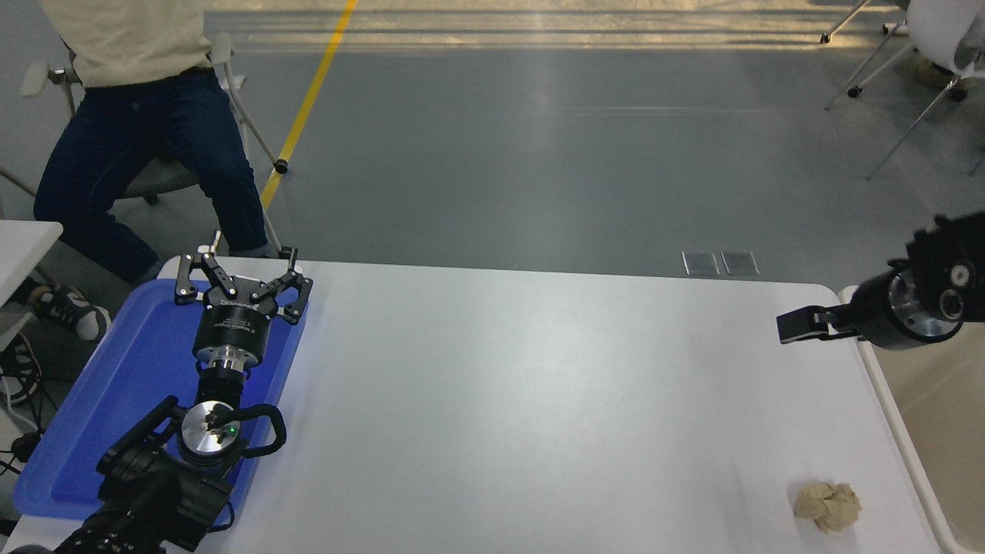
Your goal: Pick up foil plate and place in dustbin
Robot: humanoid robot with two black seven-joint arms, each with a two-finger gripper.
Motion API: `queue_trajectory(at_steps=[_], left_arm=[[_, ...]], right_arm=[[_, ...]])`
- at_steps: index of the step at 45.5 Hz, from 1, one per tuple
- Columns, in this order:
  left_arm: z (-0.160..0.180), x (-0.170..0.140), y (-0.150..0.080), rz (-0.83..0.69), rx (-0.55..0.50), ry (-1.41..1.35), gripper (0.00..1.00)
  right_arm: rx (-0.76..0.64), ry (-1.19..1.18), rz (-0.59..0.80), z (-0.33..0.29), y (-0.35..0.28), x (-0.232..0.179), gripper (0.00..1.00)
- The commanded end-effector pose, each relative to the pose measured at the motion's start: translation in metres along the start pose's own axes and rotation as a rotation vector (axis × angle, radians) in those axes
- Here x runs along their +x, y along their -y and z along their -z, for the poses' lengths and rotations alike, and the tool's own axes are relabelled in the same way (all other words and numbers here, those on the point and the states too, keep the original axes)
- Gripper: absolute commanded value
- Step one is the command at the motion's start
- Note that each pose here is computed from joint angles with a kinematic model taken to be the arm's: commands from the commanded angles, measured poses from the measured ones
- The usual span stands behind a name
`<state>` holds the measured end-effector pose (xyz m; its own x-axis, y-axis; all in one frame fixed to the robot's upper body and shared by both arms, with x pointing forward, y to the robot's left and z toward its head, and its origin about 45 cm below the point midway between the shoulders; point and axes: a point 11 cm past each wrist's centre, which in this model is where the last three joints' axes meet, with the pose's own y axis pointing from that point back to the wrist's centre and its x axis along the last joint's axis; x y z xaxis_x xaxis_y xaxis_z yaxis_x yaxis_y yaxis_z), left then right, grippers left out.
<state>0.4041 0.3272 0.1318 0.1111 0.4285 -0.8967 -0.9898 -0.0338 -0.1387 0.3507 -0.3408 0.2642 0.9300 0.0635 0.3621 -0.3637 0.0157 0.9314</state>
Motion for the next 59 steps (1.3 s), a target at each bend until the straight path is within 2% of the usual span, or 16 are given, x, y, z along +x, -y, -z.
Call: queue_trajectory(at_steps=[1,13,25,35,44,59], left_arm=[[0.000,0.000,0.000,0.001,0.001,0.000,1.00],[0.000,0.000,0.000,-0.001,0.001,0.000,1.00],[0.000,0.000,0.000,-0.001,0.001,0.000,1.00],[0.000,0.000,0.000,-0.001,0.000,0.000,1.00],[0.000,0.000,0.000,-0.001,0.000,0.000,1.00],[0.000,0.000,0.000,0.001,0.000,0.000,1.00]], right_arm=[[0.015,-0.086,0.034,0.045,-0.027,0.013,1.00],[0.076,-0.045,0.090,0.081,-0.043,0.014,1.00],[0.074,-0.067,0.138,0.088,-0.071,0.010,1.00],[0.067,-0.086,0.194,0.099,-0.072,0.002,1.00],[0.146,-0.040,0.257,0.122,-0.077,-0.003,1.00],[0.119,-0.045,0.254,0.115,-0.076,-0.003,1.00]])
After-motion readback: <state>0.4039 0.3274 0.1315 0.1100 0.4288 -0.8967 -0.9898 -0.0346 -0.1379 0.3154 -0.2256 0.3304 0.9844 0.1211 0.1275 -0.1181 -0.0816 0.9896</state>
